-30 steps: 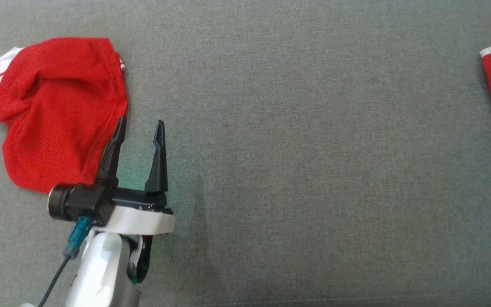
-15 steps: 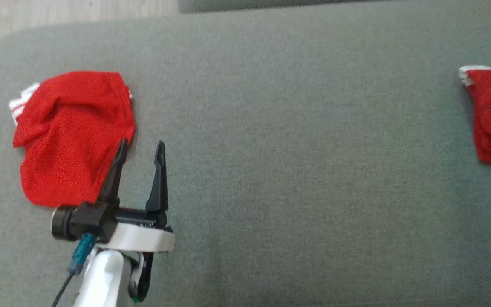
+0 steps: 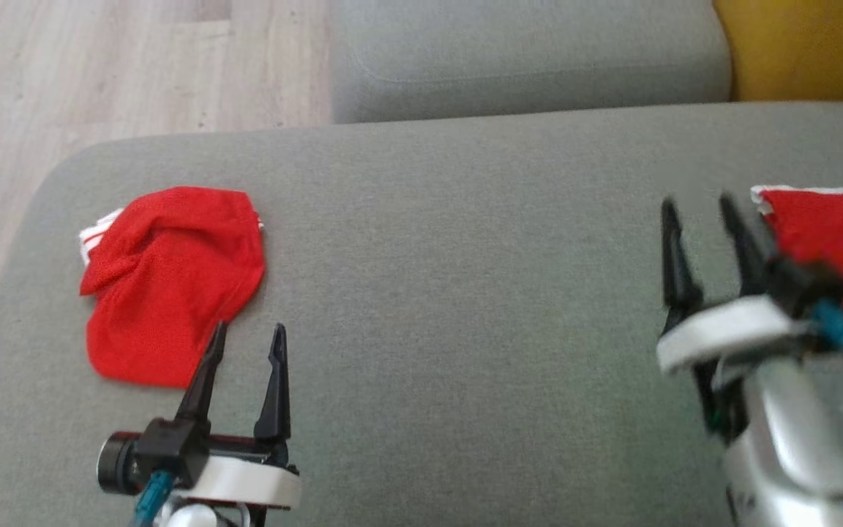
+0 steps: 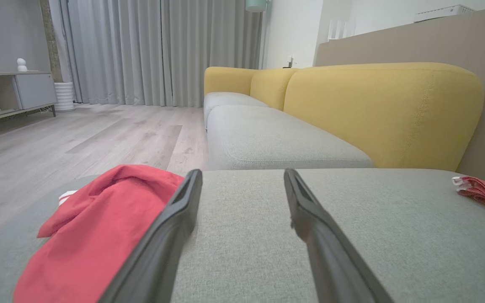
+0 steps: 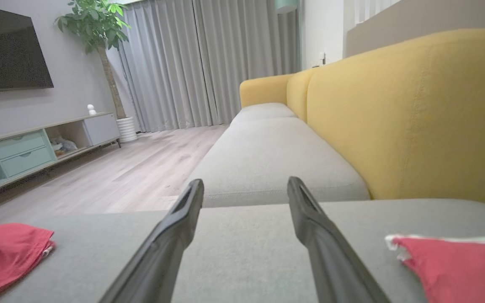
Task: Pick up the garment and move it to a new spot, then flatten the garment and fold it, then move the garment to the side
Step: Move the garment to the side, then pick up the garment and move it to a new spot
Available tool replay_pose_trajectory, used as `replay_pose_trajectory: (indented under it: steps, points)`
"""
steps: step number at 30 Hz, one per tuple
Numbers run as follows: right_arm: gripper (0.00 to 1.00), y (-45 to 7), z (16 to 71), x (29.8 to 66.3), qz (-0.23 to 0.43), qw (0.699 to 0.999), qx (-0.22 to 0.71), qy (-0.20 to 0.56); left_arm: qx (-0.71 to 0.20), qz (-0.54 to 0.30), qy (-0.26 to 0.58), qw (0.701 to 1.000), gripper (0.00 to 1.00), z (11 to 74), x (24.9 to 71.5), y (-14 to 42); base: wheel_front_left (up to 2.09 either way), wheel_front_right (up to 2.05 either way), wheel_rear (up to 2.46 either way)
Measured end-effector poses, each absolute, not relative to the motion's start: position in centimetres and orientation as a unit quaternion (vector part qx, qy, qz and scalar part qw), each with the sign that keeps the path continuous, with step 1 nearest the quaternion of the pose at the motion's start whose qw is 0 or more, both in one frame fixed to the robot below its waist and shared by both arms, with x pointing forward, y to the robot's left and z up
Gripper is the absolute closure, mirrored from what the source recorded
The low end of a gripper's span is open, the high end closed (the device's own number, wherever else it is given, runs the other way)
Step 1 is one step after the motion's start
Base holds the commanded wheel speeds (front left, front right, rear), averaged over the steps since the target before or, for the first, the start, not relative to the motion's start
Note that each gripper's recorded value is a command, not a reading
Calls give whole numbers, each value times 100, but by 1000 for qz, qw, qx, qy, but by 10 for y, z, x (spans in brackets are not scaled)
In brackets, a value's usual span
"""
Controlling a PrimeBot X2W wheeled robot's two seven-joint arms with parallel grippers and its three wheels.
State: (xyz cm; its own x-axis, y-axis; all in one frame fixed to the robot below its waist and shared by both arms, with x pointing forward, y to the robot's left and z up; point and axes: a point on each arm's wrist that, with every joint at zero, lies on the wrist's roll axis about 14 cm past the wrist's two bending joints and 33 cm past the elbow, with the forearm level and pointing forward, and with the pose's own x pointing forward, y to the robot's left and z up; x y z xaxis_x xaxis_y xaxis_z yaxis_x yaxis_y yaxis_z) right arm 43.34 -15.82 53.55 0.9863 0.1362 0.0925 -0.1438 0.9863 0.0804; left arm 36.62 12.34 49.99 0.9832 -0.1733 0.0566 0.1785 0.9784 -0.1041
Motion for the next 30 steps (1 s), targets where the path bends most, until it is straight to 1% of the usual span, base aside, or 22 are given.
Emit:
replay_pose_trajectory:
  steps: [5, 9, 19, 26, 30]
  points:
    - [0, -148, 497, 401, 71, 994, 79, -4, -60, -78, -25, 995, 0, 501, 361, 130, 0, 0, 0]
    - [0, -135, 467, 380, 88, 992, 81, 37, -62, -77, -16, 995, 0, 495, 358, 130, 0, 0, 0]
    - [0, -126, 483, 386, 100, 990, 97, 12, -66, -64, -21, 996, 0, 498, 358, 135, 0, 0, 0]
    - [0, -87, 489, 386, 158, 983, 93, 7, -65, -33, -29, 997, 0, 501, 349, 154, 0, 0, 0]
    - [0, -62, 483, 380, 195, 977, 89, 20, -64, -1, -37, 997, 0, 504, 338, 174, 0, 0, 0]
